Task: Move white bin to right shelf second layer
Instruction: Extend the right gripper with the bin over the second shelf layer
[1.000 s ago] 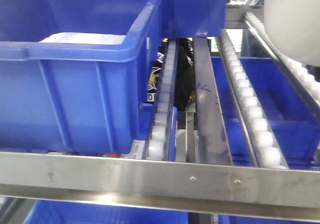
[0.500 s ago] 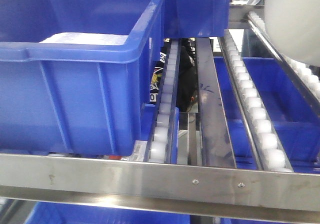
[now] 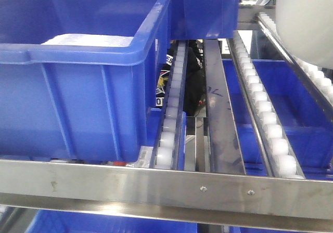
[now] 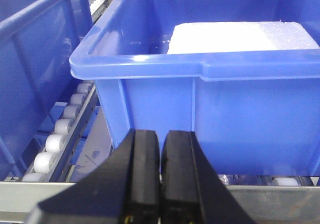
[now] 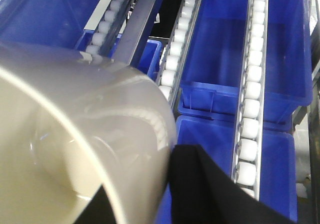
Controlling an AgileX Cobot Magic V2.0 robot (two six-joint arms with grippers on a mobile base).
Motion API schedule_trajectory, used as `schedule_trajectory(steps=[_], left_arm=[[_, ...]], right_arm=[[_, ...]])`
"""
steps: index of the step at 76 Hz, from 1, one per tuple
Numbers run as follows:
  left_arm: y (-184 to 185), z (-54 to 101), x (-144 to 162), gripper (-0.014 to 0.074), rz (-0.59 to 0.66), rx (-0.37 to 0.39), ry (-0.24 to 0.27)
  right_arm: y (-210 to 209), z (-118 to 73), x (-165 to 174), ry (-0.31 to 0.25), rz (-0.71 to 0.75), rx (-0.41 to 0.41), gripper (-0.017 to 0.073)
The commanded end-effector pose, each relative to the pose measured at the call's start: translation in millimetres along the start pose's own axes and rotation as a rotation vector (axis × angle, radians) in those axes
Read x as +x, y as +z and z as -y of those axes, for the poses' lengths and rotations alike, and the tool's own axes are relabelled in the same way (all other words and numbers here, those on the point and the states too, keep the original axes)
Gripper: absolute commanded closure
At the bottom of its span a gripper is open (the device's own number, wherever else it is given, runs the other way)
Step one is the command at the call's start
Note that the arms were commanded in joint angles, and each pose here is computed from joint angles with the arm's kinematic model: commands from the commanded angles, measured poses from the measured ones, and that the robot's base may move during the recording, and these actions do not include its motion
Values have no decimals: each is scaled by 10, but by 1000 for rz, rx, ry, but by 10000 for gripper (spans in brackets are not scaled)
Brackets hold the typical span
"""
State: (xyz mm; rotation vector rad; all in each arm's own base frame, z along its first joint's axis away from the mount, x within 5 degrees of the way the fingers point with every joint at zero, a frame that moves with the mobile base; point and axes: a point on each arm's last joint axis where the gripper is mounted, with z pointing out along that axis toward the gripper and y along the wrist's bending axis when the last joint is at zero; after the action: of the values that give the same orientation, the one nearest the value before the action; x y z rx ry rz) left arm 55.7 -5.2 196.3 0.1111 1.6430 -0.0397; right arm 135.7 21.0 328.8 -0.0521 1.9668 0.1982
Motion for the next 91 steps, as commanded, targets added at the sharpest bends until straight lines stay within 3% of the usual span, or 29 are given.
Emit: schedule_trajectory(steps=[1, 91], left_arm=[[10, 4, 38, 509, 63, 2, -3], [10, 4, 38, 509, 63, 2, -3]], right_arm=[[-55, -11, -194, 8, 134, -3, 511], [-61, -10, -233, 8, 177, -2, 511]])
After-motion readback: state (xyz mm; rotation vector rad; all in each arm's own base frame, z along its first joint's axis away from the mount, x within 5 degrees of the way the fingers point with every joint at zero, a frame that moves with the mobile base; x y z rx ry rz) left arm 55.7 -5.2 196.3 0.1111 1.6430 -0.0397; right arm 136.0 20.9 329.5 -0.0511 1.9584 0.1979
